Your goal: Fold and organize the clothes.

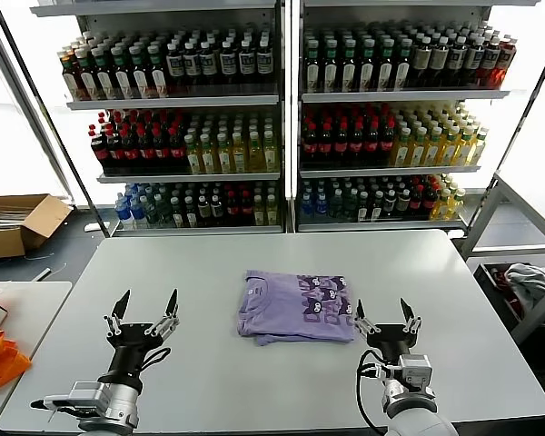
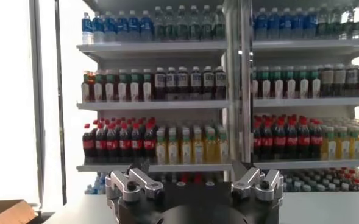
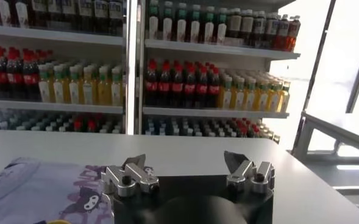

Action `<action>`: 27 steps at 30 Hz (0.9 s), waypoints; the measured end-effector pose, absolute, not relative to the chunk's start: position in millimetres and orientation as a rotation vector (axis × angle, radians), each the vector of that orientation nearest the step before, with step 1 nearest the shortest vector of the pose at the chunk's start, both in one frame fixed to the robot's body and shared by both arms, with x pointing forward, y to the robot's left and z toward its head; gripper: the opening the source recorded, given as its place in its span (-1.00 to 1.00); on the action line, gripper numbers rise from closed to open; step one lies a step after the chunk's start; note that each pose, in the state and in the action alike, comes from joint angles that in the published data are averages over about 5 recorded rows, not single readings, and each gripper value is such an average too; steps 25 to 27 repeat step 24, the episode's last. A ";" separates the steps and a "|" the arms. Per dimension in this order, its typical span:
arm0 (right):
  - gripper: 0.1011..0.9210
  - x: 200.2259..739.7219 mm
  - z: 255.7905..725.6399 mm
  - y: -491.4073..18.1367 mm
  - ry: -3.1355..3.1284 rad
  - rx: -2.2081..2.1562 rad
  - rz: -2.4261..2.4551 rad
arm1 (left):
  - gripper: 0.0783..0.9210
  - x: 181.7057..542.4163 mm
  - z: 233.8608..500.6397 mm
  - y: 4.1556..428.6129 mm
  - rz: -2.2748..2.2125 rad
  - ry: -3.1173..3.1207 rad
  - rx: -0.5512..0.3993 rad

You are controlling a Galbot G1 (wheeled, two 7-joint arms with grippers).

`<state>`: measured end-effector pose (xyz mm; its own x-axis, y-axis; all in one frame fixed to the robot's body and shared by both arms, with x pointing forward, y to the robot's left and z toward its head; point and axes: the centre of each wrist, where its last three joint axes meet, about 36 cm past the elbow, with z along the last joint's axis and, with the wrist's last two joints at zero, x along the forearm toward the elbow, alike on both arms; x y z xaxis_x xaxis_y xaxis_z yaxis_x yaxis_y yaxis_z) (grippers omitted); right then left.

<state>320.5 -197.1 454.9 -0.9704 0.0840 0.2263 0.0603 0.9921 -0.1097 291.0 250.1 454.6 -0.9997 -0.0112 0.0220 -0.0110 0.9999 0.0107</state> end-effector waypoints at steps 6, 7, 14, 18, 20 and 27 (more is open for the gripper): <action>0.76 319.4 454.1 -199.5 -2.901 -0.109 0.167 | 0.77 289.1 459.1 250.0 -0.029 -3.117 0.025; 0.76 319.0 453.9 -199.9 -2.901 -0.110 0.170 | 0.77 288.9 459.6 249.8 -0.030 -3.115 0.024; 0.76 314.5 456.9 -201.0 -2.913 -0.115 0.178 | 0.77 284.2 462.8 245.5 -0.018 -3.101 -0.001; 0.76 310.7 460.5 -202.2 -2.927 -0.118 0.184 | 0.77 284.2 462.1 242.9 -0.013 -3.096 -0.021; 0.76 308.9 462.1 -203.3 -2.933 -0.120 0.186 | 0.77 285.1 460.9 241.4 -0.010 -3.095 -0.031; 0.76 307.1 463.6 -206.4 -2.939 -0.128 0.191 | 0.77 286.0 457.6 239.0 -0.010 -3.087 -0.047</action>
